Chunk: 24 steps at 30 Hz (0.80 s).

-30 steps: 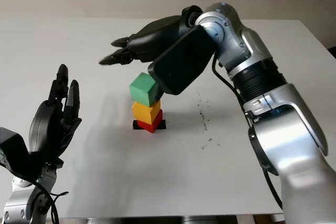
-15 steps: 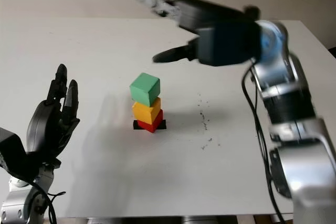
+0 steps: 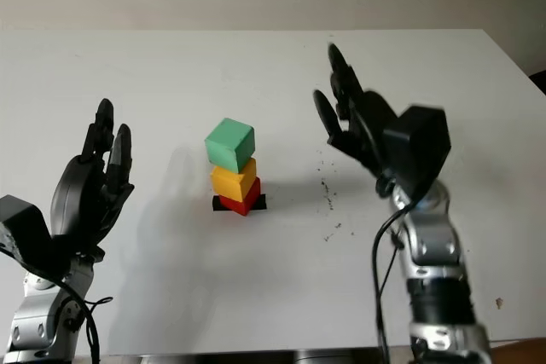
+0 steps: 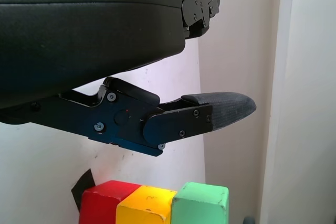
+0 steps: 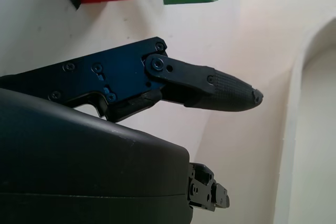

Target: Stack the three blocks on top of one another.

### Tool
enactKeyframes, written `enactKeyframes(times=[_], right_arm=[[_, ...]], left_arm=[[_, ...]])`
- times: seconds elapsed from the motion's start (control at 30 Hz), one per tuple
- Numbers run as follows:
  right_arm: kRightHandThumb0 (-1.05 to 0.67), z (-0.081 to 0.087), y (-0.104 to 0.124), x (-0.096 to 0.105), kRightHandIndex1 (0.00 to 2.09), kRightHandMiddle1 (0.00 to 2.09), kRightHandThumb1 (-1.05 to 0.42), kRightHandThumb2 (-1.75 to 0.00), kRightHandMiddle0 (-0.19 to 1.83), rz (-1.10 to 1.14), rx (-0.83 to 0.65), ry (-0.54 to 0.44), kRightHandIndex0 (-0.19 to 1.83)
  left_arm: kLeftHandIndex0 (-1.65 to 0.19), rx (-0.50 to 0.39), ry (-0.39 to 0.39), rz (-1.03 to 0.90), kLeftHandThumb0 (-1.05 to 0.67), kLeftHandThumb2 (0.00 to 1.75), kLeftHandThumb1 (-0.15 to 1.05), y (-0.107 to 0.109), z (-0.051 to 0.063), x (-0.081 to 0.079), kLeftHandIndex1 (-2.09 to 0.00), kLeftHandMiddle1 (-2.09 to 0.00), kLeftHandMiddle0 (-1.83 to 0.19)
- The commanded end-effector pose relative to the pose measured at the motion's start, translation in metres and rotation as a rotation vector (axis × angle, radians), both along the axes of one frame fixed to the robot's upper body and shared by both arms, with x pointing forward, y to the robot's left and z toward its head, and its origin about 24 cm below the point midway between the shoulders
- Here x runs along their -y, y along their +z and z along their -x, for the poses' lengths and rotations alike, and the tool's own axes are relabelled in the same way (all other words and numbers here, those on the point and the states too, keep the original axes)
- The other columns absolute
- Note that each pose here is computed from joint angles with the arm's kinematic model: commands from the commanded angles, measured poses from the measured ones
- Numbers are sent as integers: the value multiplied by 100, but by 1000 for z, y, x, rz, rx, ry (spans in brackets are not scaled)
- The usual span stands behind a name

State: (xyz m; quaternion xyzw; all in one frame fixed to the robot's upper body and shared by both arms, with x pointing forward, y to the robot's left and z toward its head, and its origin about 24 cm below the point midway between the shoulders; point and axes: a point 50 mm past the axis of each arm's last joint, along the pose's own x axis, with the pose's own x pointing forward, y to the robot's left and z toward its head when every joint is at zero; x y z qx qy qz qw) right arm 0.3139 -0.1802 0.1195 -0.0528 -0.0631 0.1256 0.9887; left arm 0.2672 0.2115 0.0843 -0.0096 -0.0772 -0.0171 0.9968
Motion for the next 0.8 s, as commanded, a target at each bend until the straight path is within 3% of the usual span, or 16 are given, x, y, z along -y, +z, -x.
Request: enactKeyframes(times=[0.0,0.4,0.77], right_arm=[[-67,4,-2,2,0,0,-105,-77,-19,-45,1,-8,-19],[-76,20,-33,-9,0,0,-105,-77,-19,-126,-62,-78,-19],[-75,29,-41,-17,0,0,-105,-76,-19,-116,-121,-51,-19]], left_arm=[[19,18,-9,-10,-72,60,105,3,-4,3,0,-2,19],[19,3,-39,-32,-75,58,105,2,-5,-1,0,-1,19],[19,-2,-66,-53,-75,61,105,2,-1,1,0,-1,19]])
